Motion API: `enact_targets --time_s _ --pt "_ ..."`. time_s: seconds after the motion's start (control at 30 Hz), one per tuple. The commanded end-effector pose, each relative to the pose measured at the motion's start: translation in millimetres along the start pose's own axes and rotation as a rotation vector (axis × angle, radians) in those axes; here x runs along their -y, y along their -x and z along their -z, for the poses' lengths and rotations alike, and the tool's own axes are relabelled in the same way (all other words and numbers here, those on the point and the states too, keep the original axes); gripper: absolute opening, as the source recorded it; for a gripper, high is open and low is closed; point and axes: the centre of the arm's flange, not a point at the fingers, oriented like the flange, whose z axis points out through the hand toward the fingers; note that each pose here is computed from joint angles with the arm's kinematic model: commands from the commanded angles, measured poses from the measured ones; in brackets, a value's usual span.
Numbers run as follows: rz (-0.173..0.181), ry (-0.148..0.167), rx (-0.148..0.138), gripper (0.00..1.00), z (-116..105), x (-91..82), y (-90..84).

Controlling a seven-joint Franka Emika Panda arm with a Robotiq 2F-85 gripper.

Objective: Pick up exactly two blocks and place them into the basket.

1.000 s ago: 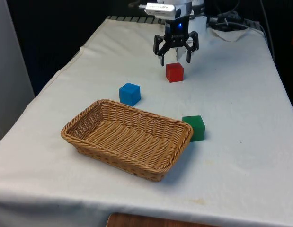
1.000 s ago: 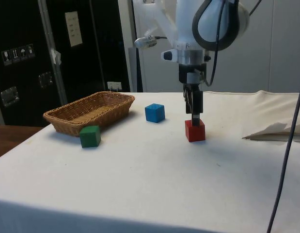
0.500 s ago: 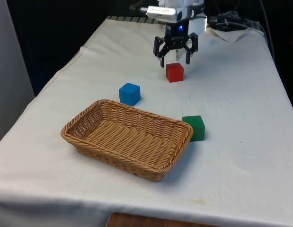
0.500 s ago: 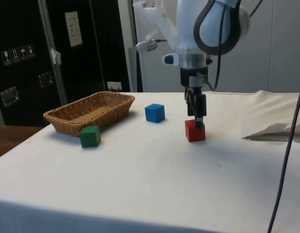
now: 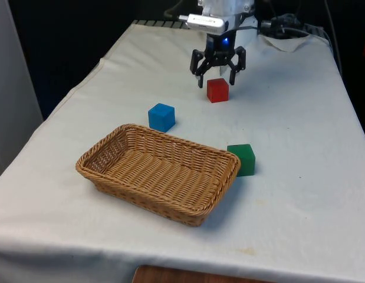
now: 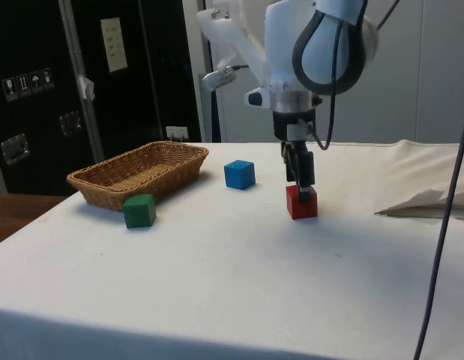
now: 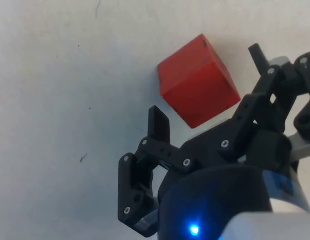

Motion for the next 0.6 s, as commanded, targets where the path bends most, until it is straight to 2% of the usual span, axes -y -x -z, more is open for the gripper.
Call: enact_targets --time_s 0.0,0.1,0.13,0.17,0.37,0.4,0.43,0.5,0.53,0.57 --pt "-0.002 0.002 -0.009 1.00 -3.9 5.6 2.6" --pt "0.001 0.008 -0.004 1.00 -6.3 5.9 2.8" --pt "0.004 0.008 0.011 1.00 -3.8 0.2 0.1" --pt "0.004 0.009 -0.001 1.00 -7.3 6.7 3.2" --pt "0.005 0.015 0.007 1.00 -8.7 2.9 3.2" --pt "0.007 0.021 0.025 1.00 -9.7 -0.4 2.3" --pt "0.006 0.015 0.010 1.00 -8.8 2.4 3.4" --pt "0.006 0.014 0.011 1.00 -8.5 1.6 3.1" --pt "0.005 0.014 0.013 0.97 -8.7 1.4 3.4" --pt "0.005 0.014 0.014 0.73 -8.7 0.9 3.4"
